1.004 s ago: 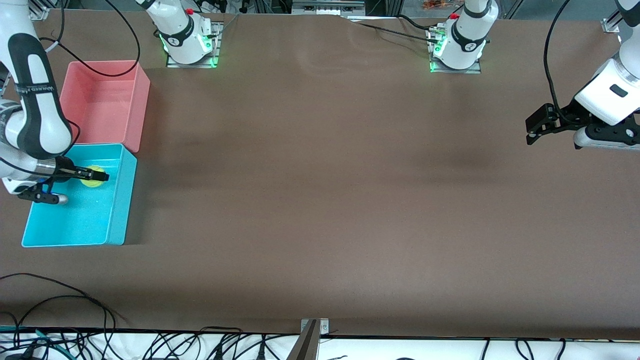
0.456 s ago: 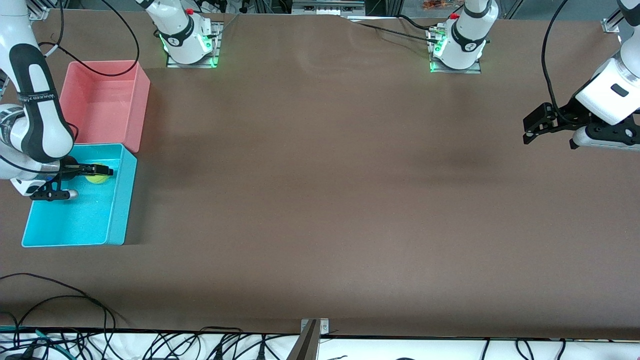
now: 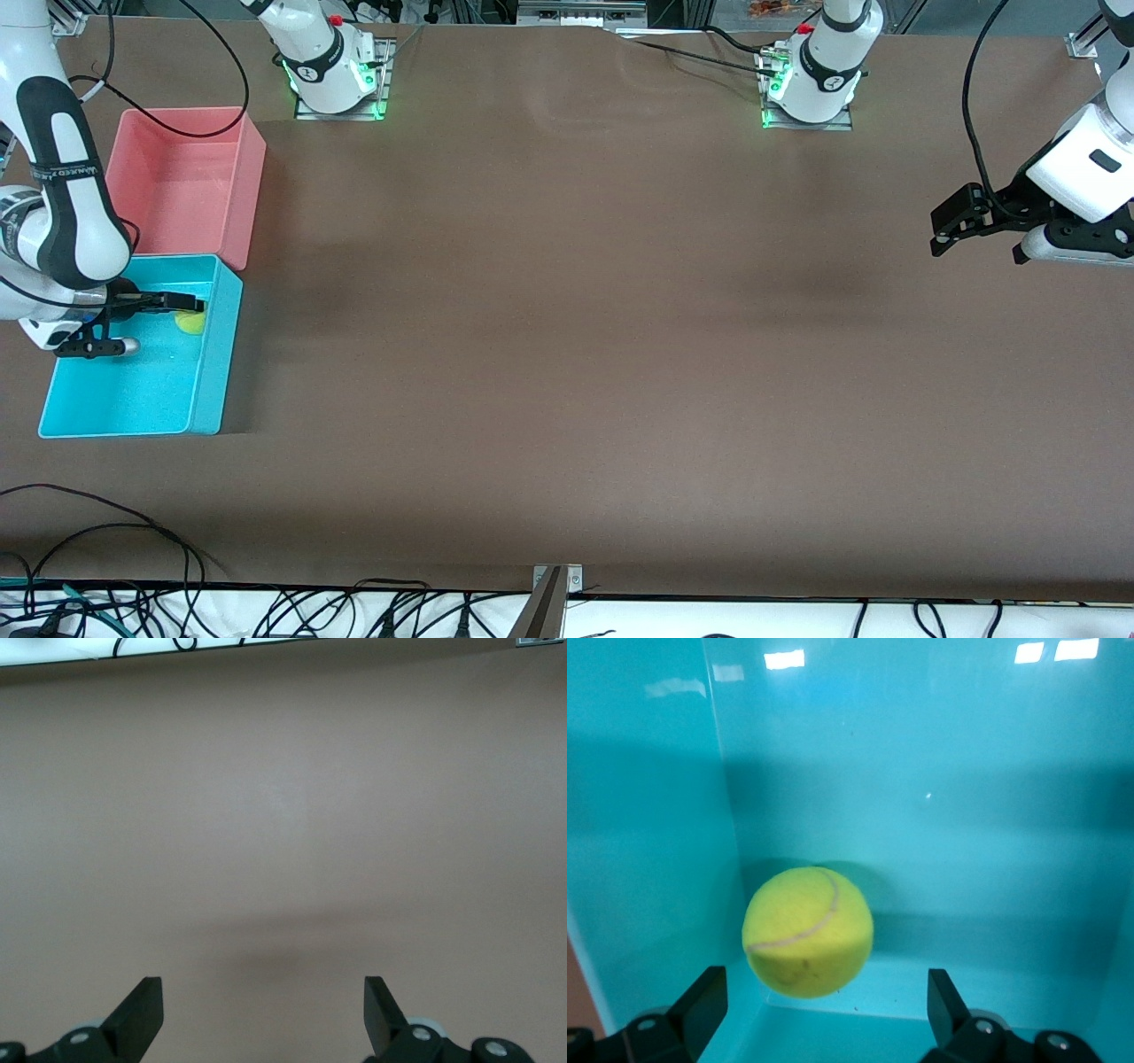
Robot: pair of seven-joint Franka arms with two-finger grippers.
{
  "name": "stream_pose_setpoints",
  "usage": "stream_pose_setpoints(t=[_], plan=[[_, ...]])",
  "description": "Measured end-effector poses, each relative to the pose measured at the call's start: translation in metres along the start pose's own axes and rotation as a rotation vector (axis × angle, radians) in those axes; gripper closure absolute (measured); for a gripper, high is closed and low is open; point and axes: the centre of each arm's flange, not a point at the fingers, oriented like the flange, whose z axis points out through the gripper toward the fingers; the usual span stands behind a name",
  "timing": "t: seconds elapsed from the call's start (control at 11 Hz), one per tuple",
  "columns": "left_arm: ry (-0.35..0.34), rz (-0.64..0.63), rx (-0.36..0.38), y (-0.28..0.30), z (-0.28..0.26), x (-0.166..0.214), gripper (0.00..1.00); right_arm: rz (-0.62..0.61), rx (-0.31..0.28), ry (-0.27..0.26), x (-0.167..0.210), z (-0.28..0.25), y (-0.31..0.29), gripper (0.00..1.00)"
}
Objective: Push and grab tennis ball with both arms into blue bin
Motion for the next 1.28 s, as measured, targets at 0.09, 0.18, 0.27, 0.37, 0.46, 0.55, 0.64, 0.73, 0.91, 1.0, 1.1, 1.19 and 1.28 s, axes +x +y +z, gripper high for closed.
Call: stream_pose_setpoints(t=[0.09,0.18,0.27,0.37,0.46,0.55,0.64,0.73,0.91,1.0,1.1,1.19,1.28], plan=[[0.0,-0.001,0.0,0.0,0.0,0.0,0.0,-0.002,-0.007,0.02,0.004,-0.013,0.001,0.0],[0.0,-0.002,0.0,0.0,0.0,0.0,0.0,-0.003,-0.011,0.034,0.008,-0.032,0.001,0.0],[0.001,-0.003,-0.001,0.0,0.0,0.0,0.0,-0.005,-0.01,0.037,0.012,-0.057,0.002,0.0],[0.001,-0.004,-0.001,0.0,0.0,0.0,0.0,-0.003,-0.008,0.039,0.015,-0.086,0.002,0.0],[0.001,-0.004,-0.001,0.0,-0.001,0.0,0.0,0.012,-0.013,0.056,0.017,-0.116,0.002,0.0],[0.001,-0.004,-0.001,0.0,-0.001,0.0,0.0,0.026,-0.021,0.077,0.018,-0.139,0.003,0.0],[0.001,-0.005,-0.001,0.0,-0.001,0.0,0.0,0.035,-0.022,0.082,0.017,-0.155,0.003,0.0],[0.001,-0.005,-0.001,0.0,-0.001,0.0,0.0,0.033,-0.023,0.085,0.017,-0.17,0.001,0.0],[0.002,-0.005,-0.001,0.0,-0.001,0.0,0.0,0.028,-0.022,0.088,0.017,-0.207,-0.011,0.0],[0.002,-0.006,-0.002,0.0,-0.001,0.0,0.0,0.037,-0.019,0.081,0.017,-0.222,-0.022,0.0],[0.002,-0.005,-0.002,0.0,-0.001,0.0,0.0,0.042,-0.042,0.071,0.018,-0.236,-0.04,0.0],[0.002,-0.005,-0.002,0.0,-0.001,0.0,0.0,0.036,-0.067,0.075,0.02,-0.248,-0.066,0.0],[0.002,-0.005,-0.002,0.0,-0.001,0.0,0.0,0.064,-0.08,0.088,0.02,-0.259,-0.1,0.0]])
